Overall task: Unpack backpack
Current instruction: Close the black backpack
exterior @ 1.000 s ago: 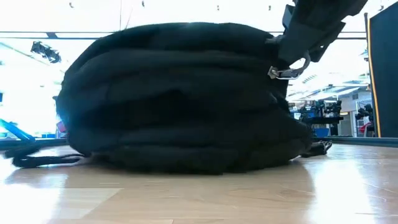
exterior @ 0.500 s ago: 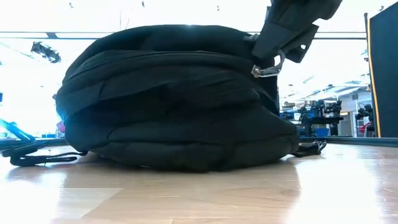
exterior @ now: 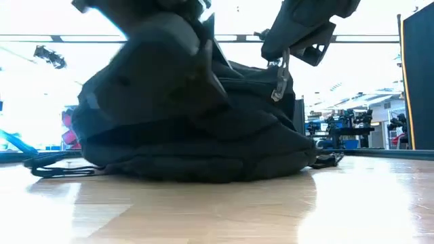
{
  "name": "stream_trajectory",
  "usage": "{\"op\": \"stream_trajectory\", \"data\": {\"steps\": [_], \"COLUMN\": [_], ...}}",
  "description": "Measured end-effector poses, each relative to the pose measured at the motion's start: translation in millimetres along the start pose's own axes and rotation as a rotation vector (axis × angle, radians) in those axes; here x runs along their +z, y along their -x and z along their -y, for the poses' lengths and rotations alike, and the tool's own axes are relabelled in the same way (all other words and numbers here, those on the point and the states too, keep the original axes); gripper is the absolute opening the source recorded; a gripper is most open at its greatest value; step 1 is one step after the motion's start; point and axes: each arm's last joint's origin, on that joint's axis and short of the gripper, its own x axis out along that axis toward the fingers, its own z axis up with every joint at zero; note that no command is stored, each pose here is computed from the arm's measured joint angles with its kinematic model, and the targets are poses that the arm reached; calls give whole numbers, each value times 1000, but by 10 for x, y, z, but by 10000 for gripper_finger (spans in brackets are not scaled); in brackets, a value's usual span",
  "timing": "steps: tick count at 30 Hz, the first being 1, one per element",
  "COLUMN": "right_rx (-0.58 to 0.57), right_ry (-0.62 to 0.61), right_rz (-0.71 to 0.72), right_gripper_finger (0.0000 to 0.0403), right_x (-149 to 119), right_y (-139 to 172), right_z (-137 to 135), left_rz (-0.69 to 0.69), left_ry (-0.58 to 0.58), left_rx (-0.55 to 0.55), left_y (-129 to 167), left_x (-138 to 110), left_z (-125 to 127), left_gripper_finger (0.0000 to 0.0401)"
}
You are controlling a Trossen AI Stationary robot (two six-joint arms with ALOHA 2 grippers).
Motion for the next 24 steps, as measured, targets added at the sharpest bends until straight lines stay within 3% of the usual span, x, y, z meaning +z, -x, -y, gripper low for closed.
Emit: {"op": "stream_trajectory", "data": {"steps": [3, 6, 8, 12, 17, 22, 24], "right_rx": [4, -9, -35, -165, -410, -665, -690], "right_ry": [8, 14, 9, -40, -94, -149, -156], "right_rz": [3, -18, -58, -141, -290, -346, -340], "right_gripper_finger": [0, 0, 0, 0, 0, 0, 0], "right_x": [3, -22, -59, -160, -331, -331, -281], "right_y": [0, 2, 5, 27, 119, 215, 210], "right_z": [-4, 4, 31, 130, 333, 630, 712], "left_rz": [-17, -21, -28, -51, -48, 6, 24], "left_ry": [6, -11, -28, -31, -35, -36, -31], "left_rx": [28, 28, 18, -10, -96, -216, -226], "left_y": [-32, -18, 11, 119, 383, 702, 768], "left_x": [-9, -12, -18, -42, -50, -14, -4], "left_z": [-40, -48, -61, -101, -107, -75, -63], "left_gripper_finger": [217, 81, 25, 5, 2, 1, 1]}}
